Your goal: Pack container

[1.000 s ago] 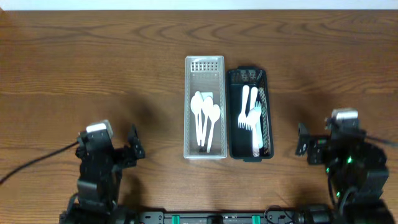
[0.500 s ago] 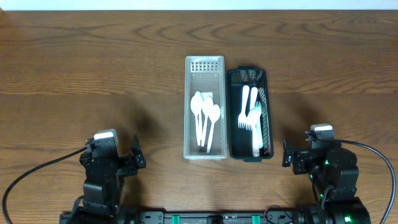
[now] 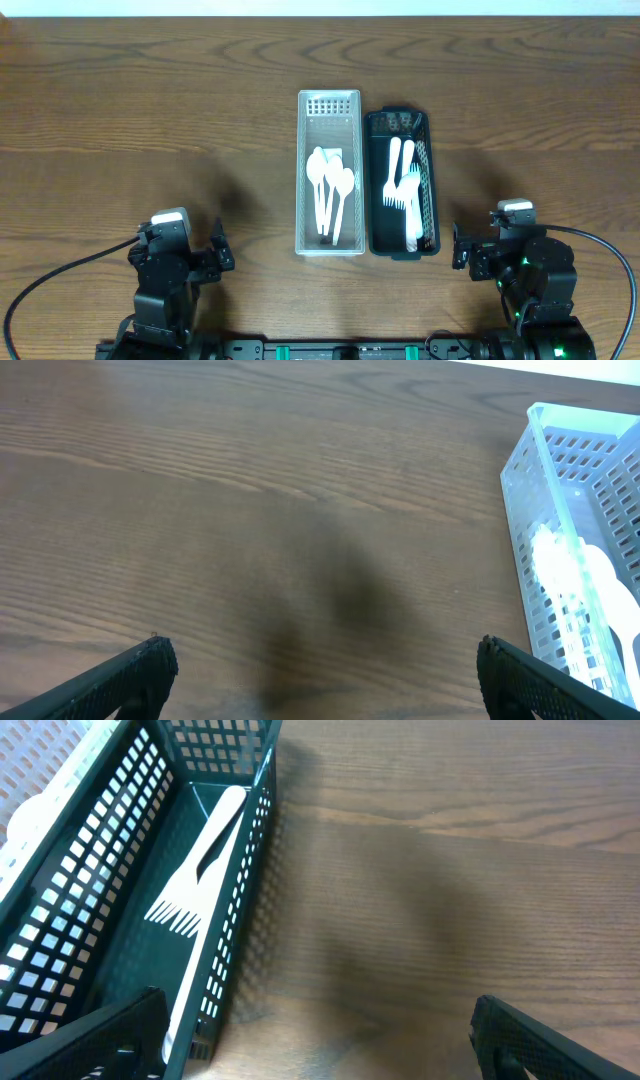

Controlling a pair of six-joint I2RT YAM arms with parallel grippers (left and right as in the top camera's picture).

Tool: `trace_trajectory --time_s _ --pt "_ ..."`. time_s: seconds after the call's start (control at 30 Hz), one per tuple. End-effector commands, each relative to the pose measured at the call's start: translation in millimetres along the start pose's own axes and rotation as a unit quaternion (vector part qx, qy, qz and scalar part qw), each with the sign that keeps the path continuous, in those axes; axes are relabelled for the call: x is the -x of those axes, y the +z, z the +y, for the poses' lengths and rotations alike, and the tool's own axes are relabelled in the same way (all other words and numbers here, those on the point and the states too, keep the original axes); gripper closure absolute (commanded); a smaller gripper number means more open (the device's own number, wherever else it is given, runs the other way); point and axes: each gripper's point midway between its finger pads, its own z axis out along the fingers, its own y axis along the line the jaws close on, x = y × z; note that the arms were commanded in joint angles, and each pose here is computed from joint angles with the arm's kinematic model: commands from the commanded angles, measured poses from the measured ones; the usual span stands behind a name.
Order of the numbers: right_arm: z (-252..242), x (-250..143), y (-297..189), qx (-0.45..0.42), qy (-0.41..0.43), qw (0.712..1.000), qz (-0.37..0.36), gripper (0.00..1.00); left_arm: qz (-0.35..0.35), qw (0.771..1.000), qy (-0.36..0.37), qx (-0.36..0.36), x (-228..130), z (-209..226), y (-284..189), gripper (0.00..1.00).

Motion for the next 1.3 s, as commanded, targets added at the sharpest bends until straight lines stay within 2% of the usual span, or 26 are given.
trace_trajectory --time_s 0.0,0.27,0.47,0.83,0.93,1.13,1.27 --pt "3 -1 0 0.008 0.006 1.0 -0.002 0.01 -0.005 1.0 0.007 0.005 2 2 -1 0.02" --pt "-7 8 -2 -0.024 0.001 0.999 -0.024 0.01 -0.005 1.0 0.007 0.005 2 2 -1 0.02" --pt "-8 45 -16 -0.027 0.0 0.988 -0.149 0.01 -0.005 1.0 0.007 0.005 2 2 -1 0.02" --pt "-9 62 -12 -0.026 -0.001 0.949 -0.314 0.01 -0.005 1.0 0.007 0.005 2 2 -1 0.02" --pt "-12 58 -8 -0.032 0.001 0.944 -0.329 0.01 -0.005 1.0 0.007 0.005 2 2 -1 0.02" --pt "-9 31 12 -0.019 0.002 0.963 -0.268 0.01 -0.005 1.0 0.007 0.005 2 2 -1 0.02" --pt "-7 32 11 -0.015 0.0 0.963 -0.27 0.01 -0.005 1.0 0.007 0.005 2 2 -1 0.02"
